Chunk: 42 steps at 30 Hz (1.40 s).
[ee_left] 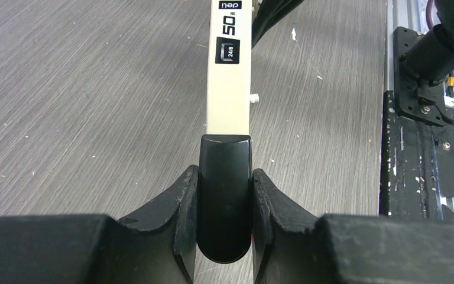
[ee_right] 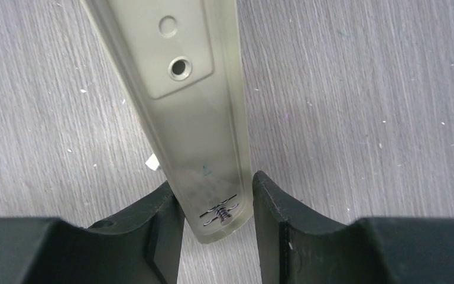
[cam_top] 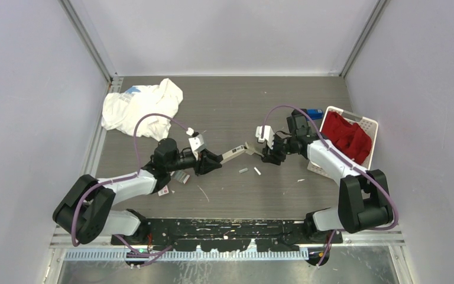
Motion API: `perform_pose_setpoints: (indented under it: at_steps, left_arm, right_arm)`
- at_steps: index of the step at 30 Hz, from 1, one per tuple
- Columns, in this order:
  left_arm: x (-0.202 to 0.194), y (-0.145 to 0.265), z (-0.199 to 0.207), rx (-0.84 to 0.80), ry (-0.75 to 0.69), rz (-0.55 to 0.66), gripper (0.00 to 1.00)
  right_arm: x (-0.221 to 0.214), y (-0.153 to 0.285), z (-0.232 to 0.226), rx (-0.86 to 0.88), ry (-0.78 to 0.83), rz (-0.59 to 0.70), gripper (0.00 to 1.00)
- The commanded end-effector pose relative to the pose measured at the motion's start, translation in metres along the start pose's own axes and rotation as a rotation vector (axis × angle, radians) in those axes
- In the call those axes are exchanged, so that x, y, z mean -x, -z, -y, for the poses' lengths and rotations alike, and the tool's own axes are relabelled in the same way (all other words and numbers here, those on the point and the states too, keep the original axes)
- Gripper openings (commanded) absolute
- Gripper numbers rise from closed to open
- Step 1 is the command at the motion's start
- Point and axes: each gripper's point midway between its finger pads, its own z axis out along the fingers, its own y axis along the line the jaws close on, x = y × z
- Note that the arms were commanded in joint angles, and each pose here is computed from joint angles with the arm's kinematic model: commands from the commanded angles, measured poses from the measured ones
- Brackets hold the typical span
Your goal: Unload the staples from the stapler
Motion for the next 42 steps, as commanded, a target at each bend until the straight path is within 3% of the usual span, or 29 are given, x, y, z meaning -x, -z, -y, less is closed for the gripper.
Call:
perform_pose_setpoints:
  at_steps: [1,11,17,21,27,30,37,42]
  left_arm:
    - [0.008,0.004,-0.014,0.065,-0.073,-0.006,0.00]
    - [0.016,-0.009,0.005,0.040,0.001,0.007,0.00]
    - [0.061,-0.007,0.033,0.025,0.113,0.209,0.00]
    - [0.082,-0.020,0.070,-0.020,0.129,0.288,0.00]
    - [0.108,-0.023,0.085,-0.041,0.201,0.424,0.00]
    - [0.118,-0.019,0.085,-0.043,0.227,0.478,0.00]
    - [0.113,-0.002,0.078,0.032,0.229,0.488,0.00]
    - [0.086,0.006,0.056,0.181,0.247,0.338,0.00]
  right_arm:
    - [-0.015,0.032,0.040,-0.204,0.001,-0.109,0.01]
    - [0.010,0.034,0.023,-0.130,-0.040,-0.007,0.01]
    - [0.070,0.038,-0.020,0.097,-0.127,0.261,0.06]
    - [0.115,0.051,-0.053,0.264,-0.148,0.437,0.22]
    - [0.134,0.066,-0.070,0.334,-0.143,0.520,0.74]
    - [0.137,0.070,-0.069,0.311,-0.122,0.512,0.89]
    - [0.134,0.081,-0.058,0.240,-0.094,0.495,0.98]
    - [0.130,0.086,-0.047,0.172,-0.075,0.464,0.98]
